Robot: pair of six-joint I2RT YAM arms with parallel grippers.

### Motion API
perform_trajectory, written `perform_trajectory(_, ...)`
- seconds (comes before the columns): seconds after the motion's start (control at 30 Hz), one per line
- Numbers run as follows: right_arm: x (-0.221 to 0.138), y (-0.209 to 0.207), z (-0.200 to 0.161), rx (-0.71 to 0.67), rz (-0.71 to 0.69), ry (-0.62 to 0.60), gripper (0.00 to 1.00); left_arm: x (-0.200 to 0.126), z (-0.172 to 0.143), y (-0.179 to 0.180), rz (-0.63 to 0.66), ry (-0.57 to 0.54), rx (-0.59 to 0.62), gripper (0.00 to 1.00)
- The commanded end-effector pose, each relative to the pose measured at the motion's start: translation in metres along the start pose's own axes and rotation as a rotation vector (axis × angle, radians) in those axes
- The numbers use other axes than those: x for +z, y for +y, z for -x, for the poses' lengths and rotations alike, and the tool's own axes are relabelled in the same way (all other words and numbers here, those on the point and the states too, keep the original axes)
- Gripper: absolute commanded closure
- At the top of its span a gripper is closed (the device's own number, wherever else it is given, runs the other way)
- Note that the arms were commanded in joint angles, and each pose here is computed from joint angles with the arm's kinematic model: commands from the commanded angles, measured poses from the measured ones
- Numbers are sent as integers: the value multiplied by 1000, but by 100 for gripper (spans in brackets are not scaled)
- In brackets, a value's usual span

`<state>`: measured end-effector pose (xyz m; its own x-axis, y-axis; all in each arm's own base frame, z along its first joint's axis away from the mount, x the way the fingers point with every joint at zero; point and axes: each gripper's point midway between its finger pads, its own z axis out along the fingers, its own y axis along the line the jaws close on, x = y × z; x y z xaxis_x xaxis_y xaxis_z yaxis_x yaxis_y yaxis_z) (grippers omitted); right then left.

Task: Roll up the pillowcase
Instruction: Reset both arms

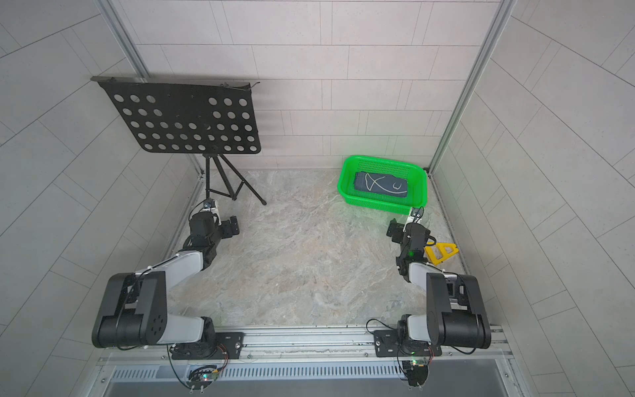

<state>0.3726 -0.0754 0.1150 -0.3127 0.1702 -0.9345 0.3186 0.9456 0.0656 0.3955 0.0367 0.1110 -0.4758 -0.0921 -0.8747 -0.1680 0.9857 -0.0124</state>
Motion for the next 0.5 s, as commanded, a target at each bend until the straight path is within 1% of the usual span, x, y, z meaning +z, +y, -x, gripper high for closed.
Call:
perform_trajectory(0.0,1,4,-2,-1,24,-15,0,-2,5,-3,-26,-35,-15,0)
perform_trajectory(0.27,7,14,-7,-8,79,-32,0,6,-12,-1,-20,-51,-23,0)
perform_trajectory(0.47,9,14,-7,-10,78,-26,0,7,-14,0,-18,-50,-23,0)
